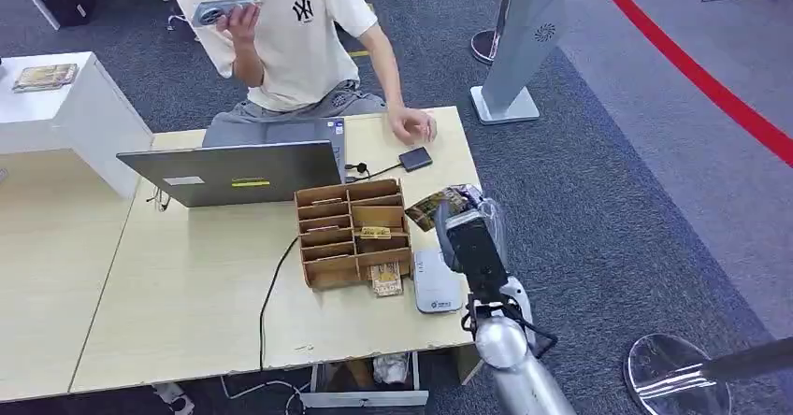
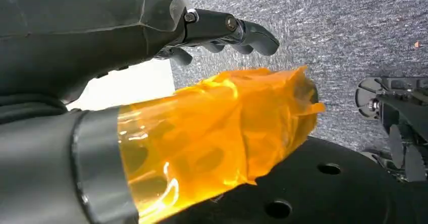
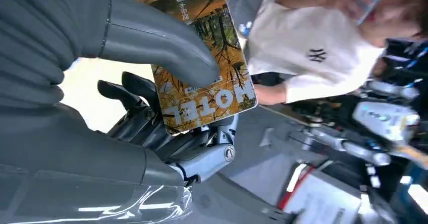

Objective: Pass the card to the sensor for recognition and then transmit it.

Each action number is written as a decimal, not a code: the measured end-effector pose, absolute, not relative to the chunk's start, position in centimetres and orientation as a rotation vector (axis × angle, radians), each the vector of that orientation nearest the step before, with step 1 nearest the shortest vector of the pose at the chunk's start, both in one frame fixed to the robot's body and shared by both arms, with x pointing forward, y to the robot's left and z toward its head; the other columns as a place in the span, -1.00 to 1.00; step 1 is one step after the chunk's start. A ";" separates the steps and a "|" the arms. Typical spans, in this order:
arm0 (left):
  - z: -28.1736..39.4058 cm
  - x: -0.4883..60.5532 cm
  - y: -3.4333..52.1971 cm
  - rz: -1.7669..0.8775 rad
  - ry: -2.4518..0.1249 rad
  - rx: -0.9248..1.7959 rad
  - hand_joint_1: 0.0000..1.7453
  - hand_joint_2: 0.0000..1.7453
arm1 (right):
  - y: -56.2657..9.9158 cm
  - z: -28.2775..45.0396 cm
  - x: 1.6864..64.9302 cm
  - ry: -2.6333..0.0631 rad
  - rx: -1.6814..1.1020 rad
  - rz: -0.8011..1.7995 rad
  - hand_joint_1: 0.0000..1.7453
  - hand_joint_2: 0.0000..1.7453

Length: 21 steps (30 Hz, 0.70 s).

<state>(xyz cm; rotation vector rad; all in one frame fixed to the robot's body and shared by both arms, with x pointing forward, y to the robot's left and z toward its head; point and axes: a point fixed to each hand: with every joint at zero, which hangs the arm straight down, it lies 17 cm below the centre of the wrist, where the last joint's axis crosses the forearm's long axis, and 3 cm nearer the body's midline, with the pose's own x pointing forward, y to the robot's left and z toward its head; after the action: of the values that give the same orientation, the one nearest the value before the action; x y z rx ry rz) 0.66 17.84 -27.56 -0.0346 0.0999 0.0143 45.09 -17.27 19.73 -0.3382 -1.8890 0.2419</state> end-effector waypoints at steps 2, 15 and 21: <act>-27.6 0.7 17.9 0.005 0.099 -0.034 -1.00 -1.00 | -15.8 21.5 45.1 -1.937 -0.348 0.297 1.00 1.00; -27.8 0.6 19.6 -0.089 0.100 -0.022 -1.00 -1.00 | -10.6 29.3 50.5 -2.082 -0.597 0.665 1.00 1.00; -27.8 0.6 20.3 -0.140 0.097 -0.011 -1.00 -1.00 | -12.2 30.7 54.8 -2.025 -0.819 0.769 1.00 1.00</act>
<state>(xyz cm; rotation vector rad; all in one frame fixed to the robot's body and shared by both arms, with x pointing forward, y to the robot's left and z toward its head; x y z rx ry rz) 0.64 20.31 -27.84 -0.0111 0.0974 -0.1405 54.77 -12.19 30.68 -0.8189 -2.0246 0.7692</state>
